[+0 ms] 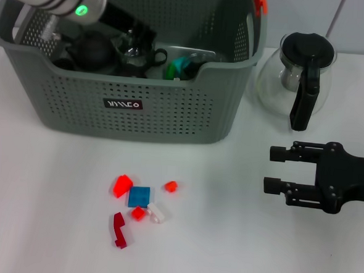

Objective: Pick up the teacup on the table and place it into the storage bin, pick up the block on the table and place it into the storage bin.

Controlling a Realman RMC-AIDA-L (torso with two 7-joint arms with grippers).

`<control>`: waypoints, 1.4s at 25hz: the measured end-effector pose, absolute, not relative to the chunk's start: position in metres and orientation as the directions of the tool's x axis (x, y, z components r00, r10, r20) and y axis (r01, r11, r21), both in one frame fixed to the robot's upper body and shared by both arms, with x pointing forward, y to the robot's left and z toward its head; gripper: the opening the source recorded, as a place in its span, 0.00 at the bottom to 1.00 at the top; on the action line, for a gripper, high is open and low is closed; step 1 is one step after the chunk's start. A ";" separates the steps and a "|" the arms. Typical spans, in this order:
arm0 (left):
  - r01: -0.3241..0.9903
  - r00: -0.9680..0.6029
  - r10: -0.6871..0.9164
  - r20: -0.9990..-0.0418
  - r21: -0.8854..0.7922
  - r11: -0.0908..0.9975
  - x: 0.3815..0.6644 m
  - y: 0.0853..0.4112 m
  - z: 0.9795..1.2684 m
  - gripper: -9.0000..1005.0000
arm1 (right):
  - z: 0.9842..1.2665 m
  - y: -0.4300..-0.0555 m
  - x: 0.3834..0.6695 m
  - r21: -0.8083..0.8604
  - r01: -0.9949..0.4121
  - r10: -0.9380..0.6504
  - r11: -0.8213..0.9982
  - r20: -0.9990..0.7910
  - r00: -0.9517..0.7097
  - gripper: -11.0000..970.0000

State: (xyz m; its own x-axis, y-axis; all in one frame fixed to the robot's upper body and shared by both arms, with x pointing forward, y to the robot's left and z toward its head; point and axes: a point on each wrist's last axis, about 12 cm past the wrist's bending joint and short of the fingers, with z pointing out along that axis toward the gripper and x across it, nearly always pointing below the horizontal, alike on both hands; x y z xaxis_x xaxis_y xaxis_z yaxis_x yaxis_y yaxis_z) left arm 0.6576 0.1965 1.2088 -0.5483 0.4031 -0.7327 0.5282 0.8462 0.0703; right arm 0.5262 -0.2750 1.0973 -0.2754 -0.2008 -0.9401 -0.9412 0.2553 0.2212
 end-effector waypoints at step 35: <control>0.852 -0.438 0.556 -0.707 -0.129 0.507 0.515 0.259 1.100 0.83 | 1.098 -0.267 0.516 0.147 -0.977 -0.206 0.152 -0.963 -0.176 0.71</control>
State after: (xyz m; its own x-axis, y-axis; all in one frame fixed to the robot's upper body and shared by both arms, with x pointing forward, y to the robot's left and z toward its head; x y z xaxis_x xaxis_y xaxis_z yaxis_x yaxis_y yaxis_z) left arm 0.5147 0.2588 1.1003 -0.4378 0.5559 -0.7067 0.8522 0.5071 -0.1291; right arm 0.5163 -0.2673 1.0978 -0.1764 -0.2056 -0.9626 -0.9774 0.1520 0.1467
